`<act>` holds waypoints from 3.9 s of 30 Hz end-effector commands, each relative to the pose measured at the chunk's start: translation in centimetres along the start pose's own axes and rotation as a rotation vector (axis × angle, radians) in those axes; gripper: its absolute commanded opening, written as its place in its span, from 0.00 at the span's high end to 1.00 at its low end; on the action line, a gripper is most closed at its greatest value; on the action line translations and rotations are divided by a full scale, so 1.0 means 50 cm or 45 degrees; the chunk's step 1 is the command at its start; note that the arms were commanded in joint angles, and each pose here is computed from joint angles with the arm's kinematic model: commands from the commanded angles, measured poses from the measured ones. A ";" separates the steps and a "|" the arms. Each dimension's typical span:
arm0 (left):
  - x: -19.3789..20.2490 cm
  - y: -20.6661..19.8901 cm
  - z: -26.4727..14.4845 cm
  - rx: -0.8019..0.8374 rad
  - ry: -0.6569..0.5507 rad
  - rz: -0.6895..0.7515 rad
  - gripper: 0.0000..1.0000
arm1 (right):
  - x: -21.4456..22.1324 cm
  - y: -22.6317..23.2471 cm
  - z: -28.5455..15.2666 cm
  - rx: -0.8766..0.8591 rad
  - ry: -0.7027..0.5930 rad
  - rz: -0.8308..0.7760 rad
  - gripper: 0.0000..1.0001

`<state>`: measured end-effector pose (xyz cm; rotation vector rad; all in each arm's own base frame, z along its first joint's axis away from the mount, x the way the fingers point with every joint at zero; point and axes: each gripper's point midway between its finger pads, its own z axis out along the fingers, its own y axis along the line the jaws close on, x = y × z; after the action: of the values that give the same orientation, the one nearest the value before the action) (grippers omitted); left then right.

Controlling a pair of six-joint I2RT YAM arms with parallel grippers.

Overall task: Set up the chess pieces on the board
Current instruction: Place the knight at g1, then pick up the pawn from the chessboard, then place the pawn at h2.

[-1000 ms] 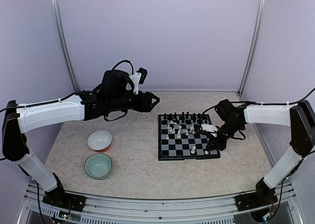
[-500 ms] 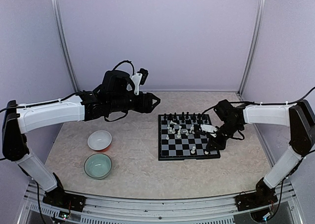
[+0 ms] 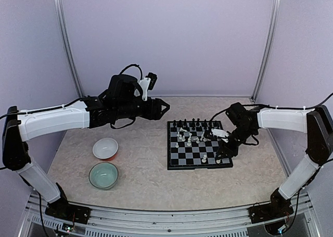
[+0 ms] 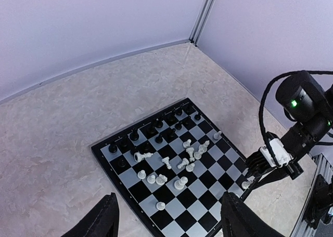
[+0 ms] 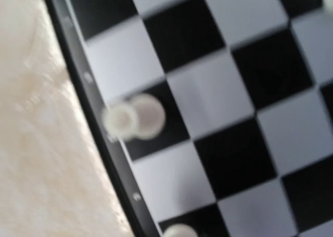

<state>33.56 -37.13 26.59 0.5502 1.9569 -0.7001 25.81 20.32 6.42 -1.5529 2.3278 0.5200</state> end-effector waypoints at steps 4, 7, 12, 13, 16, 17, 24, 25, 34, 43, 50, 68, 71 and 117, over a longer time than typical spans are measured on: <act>-0.027 -0.020 -0.004 0.015 -0.033 0.038 0.33 | -0.109 -0.097 -0.131 0.117 -0.254 0.075 0.74; -0.029 -0.022 -0.007 0.018 -0.037 0.039 0.33 | -0.094 -0.188 -0.133 0.289 -0.208 0.192 0.78; -0.028 -0.024 -0.006 0.019 -0.035 0.040 0.33 | -0.074 -0.252 -0.097 0.351 -0.133 0.265 0.79; -0.028 -0.024 -0.006 0.019 -0.035 0.040 0.33 | -0.071 -0.257 -0.087 0.344 -0.121 0.273 0.78; -0.029 -0.024 -0.006 0.021 -0.036 0.040 0.33 | -0.062 -0.262 -0.061 0.311 -0.087 0.294 0.76; -0.029 -0.024 -0.006 0.021 -0.036 0.040 0.33 | -0.059 -0.265 -0.056 0.311 -0.078 0.299 0.76; -0.027 -0.025 -0.005 0.024 -0.031 0.039 0.33 | -0.035 -0.275 -0.025 0.302 -0.016 0.332 0.79; -0.026 -0.025 -0.004 0.024 -0.030 0.039 0.33 | -0.033 -0.273 -0.022 0.297 -0.011 0.336 0.80; -0.023 -0.026 -0.001 0.027 -0.024 0.038 0.33 | -0.022 -0.260 -0.004 0.245 0.002 0.352 0.87; -0.021 -0.029 -0.001 0.030 -0.019 0.041 0.33 | -0.010 -0.259 0.007 0.244 0.024 0.367 0.79; -0.021 -0.032 -0.002 0.033 -0.019 0.043 0.33 | -0.005 -0.264 0.004 0.269 0.032 0.369 0.79; -0.019 -0.042 -0.003 0.042 -0.015 0.055 0.33 | 0.010 -0.244 -0.012 0.272 0.053 0.372 0.99; -0.018 -0.043 -0.002 0.043 -0.013 0.056 0.33 | 0.007 -0.226 -0.038 0.281 0.035 0.351 1.00; -0.006 -0.044 0.007 0.039 0.009 0.066 0.33 | 0.041 -0.100 0.000 0.132 0.065 0.243 0.84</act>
<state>32.51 -38.41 26.11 0.6056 1.9625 -0.6961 29.12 16.34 4.63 -1.3072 2.5437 0.4106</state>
